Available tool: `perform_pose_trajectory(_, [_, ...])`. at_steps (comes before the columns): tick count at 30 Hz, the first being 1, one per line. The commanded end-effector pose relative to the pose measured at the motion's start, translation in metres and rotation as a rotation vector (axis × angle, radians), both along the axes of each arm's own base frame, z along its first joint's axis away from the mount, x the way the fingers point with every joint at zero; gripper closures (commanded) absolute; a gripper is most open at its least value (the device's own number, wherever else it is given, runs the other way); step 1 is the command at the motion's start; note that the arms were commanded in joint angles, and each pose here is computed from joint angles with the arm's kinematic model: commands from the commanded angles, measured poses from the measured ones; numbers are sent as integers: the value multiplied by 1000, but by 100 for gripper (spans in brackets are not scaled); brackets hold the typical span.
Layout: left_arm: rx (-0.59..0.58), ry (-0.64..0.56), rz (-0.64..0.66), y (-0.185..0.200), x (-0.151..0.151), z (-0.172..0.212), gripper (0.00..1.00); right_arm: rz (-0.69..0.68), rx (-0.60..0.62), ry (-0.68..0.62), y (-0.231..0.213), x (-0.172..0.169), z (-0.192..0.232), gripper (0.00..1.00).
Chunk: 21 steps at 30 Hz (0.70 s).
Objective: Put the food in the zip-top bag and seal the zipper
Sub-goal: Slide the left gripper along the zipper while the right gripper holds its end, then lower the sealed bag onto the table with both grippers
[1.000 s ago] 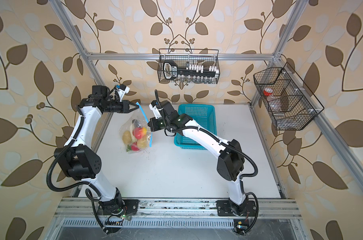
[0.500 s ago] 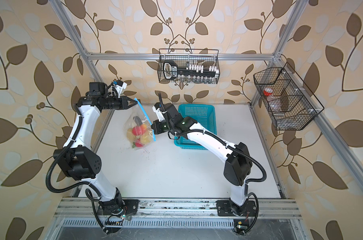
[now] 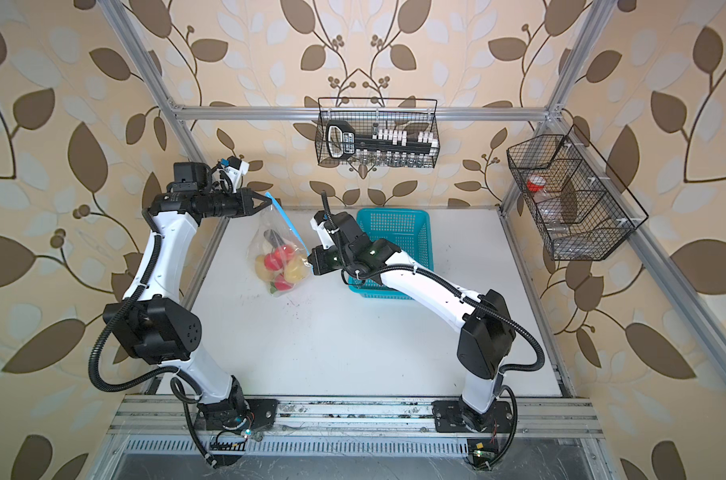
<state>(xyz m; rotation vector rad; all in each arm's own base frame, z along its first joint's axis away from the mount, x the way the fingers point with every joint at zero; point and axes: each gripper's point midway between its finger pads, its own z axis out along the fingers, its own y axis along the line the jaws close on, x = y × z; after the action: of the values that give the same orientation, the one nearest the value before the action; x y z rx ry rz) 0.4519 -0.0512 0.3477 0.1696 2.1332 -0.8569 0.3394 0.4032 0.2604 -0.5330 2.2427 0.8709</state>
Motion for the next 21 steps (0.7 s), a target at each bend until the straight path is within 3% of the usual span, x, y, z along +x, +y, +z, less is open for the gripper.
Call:
perform_pose_trajectory(1, [33, -176, 64, 12, -5, 59, 100, -5, -43, 17, -11, -15, -7, 100])
perform_pose_trajectory(21, [33, -186, 174, 22, -22, 82, 100, -90, -125, -21, -33, -32, -10, 100])
